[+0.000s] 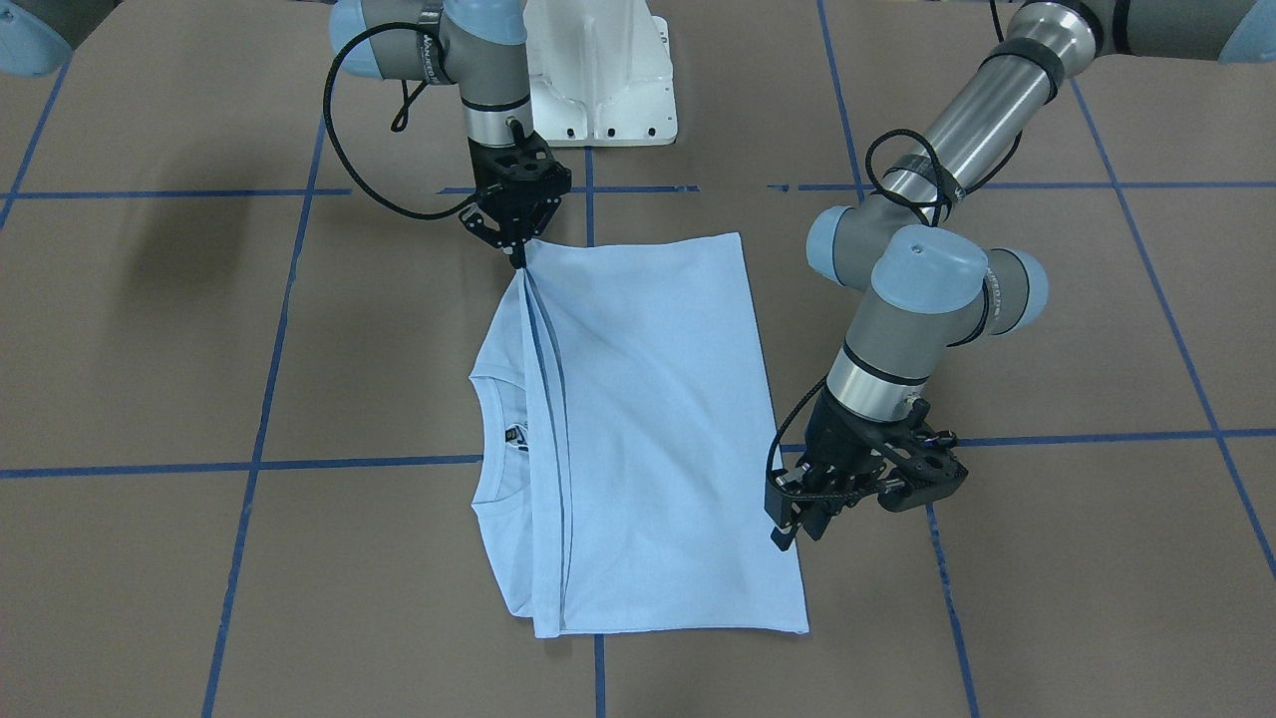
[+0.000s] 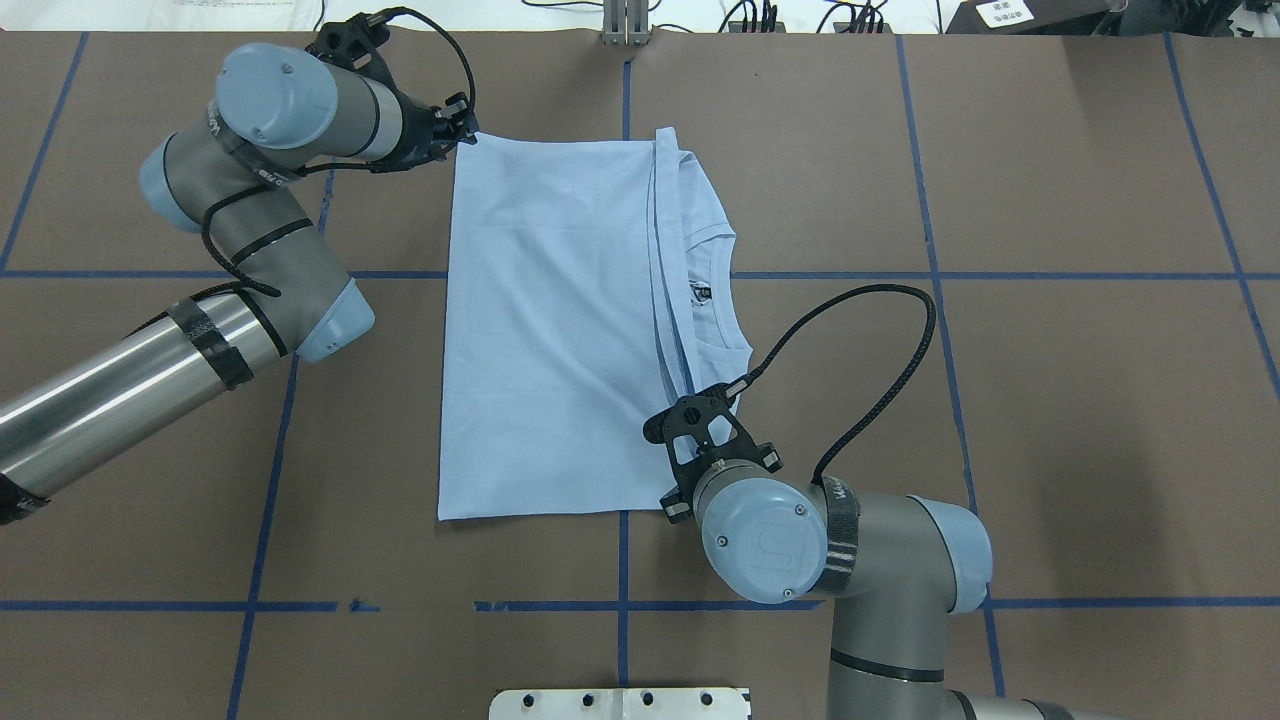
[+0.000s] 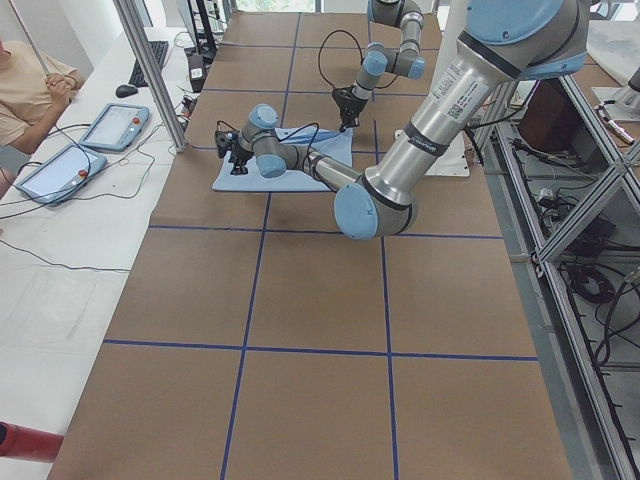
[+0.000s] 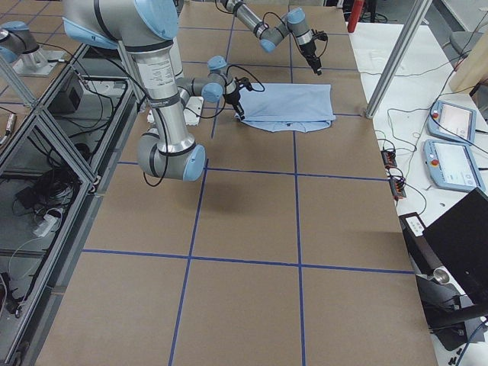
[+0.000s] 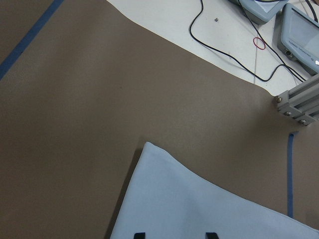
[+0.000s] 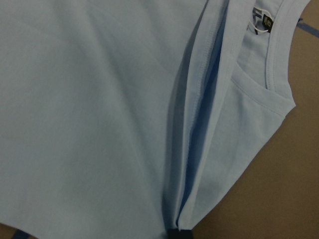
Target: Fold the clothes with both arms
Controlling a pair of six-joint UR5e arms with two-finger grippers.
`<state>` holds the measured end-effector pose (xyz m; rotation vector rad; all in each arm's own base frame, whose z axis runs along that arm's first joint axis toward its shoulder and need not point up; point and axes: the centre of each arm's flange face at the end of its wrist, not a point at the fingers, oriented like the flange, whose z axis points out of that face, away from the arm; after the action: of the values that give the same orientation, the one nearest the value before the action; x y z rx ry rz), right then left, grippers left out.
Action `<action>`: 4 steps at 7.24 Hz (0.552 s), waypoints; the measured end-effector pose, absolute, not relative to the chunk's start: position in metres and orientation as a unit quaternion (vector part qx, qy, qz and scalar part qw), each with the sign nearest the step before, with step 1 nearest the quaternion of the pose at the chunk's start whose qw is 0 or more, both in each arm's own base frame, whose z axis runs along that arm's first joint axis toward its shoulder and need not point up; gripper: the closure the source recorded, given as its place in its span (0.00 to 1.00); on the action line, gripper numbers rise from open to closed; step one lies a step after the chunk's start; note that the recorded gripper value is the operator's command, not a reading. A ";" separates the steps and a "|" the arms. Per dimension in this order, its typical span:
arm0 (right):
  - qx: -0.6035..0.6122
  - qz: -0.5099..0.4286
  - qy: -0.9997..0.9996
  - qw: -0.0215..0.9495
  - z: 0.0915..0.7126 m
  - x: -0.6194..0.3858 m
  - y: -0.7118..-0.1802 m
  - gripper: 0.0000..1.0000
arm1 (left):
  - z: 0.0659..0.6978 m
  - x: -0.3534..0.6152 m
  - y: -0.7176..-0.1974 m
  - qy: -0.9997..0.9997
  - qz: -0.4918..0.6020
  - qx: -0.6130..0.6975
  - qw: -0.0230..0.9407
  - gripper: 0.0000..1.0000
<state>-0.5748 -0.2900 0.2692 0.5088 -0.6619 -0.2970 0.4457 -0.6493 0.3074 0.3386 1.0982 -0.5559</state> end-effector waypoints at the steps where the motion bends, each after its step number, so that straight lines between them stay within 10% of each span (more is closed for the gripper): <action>1: 0.245 -0.143 -0.317 0.905 0.276 -0.572 -0.290 0.44 | 0.306 0.446 -0.649 0.514 -0.259 0.158 0.803 0.50; 4: 0.240 -0.147 -0.310 0.908 0.305 -0.536 -0.284 0.39 | 0.303 0.447 -0.649 0.515 -0.258 0.158 0.802 0.50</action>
<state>-0.5364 -0.2839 0.3049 0.4959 -0.6390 -0.3036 0.4473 -0.6487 0.3026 0.3393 1.1032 -0.5537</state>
